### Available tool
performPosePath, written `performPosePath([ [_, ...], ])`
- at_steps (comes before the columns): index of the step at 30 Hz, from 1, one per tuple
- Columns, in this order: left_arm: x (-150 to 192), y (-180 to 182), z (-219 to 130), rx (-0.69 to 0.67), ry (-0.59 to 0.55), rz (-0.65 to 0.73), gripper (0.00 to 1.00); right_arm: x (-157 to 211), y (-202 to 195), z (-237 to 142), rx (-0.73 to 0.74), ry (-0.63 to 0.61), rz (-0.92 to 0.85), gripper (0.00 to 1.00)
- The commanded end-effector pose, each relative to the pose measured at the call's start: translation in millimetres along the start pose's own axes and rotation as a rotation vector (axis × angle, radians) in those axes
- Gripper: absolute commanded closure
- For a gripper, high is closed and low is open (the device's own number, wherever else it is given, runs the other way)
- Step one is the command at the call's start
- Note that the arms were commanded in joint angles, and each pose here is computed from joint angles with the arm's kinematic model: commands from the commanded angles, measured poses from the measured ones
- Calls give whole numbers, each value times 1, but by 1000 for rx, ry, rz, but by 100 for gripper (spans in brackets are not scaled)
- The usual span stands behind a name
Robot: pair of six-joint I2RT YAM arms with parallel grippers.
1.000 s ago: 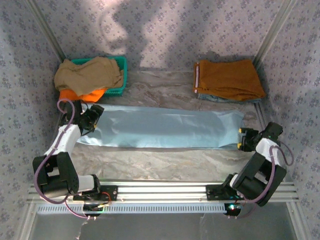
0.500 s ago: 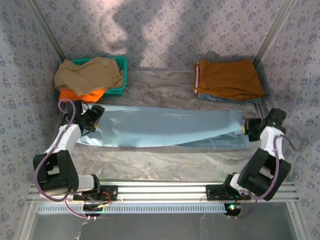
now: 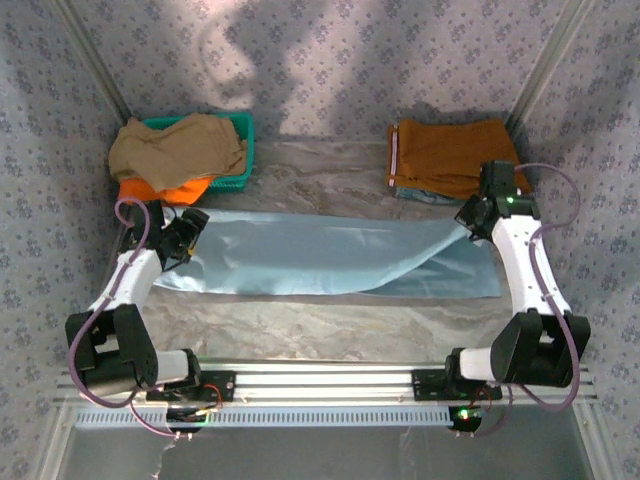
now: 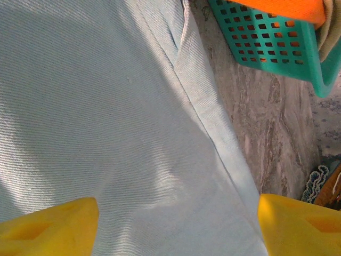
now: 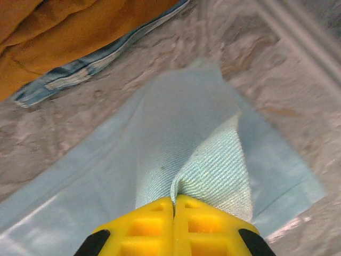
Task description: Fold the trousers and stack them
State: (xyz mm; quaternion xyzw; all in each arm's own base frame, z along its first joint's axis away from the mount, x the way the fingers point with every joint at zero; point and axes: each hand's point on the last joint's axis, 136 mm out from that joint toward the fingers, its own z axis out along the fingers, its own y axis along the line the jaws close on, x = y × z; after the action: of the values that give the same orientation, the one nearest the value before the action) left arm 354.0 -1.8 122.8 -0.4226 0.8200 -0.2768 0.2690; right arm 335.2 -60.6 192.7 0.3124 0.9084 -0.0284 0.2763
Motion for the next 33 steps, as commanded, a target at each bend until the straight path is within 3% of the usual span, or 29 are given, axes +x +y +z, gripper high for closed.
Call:
performPosePath([
  [1, 4, -8, -6, 38, 11, 1, 22, -19, -16, 3, 149, -37, -129, 100],
  [4, 4, -7, -7, 38, 10, 1, 22, -23, 13, 11, 65, -30, -189, 100],
  [7, 5, -7, -7, 40, 15, 1, 22, -3, 53, 10, 29, -29, -359, 100],
  [11, 6, -6, -8, 38, 12, 6, 22, 58, 96, 17, -11, 54, -630, 100],
  [15, 8, -5, -6, 38, 19, 3, 22, 136, 142, 22, -146, 195, -893, 100],
  [21, 8, -6, -7, 42, 19, 1, 22, 232, 164, 35, -105, 380, -1258, 100],
  [26, 8, -7, -6, 45, 23, 1, 22, 262, 173, 39, -13, 400, -1418, 100],
  [31, 8, -7, -6, 46, 23, 1, 22, 264, 178, 38, -13, 396, -1405, 100],
  [33, 8, -7, -6, 46, 24, 1, 22, 262, 176, 31, -7, 435, -1377, 78],
])
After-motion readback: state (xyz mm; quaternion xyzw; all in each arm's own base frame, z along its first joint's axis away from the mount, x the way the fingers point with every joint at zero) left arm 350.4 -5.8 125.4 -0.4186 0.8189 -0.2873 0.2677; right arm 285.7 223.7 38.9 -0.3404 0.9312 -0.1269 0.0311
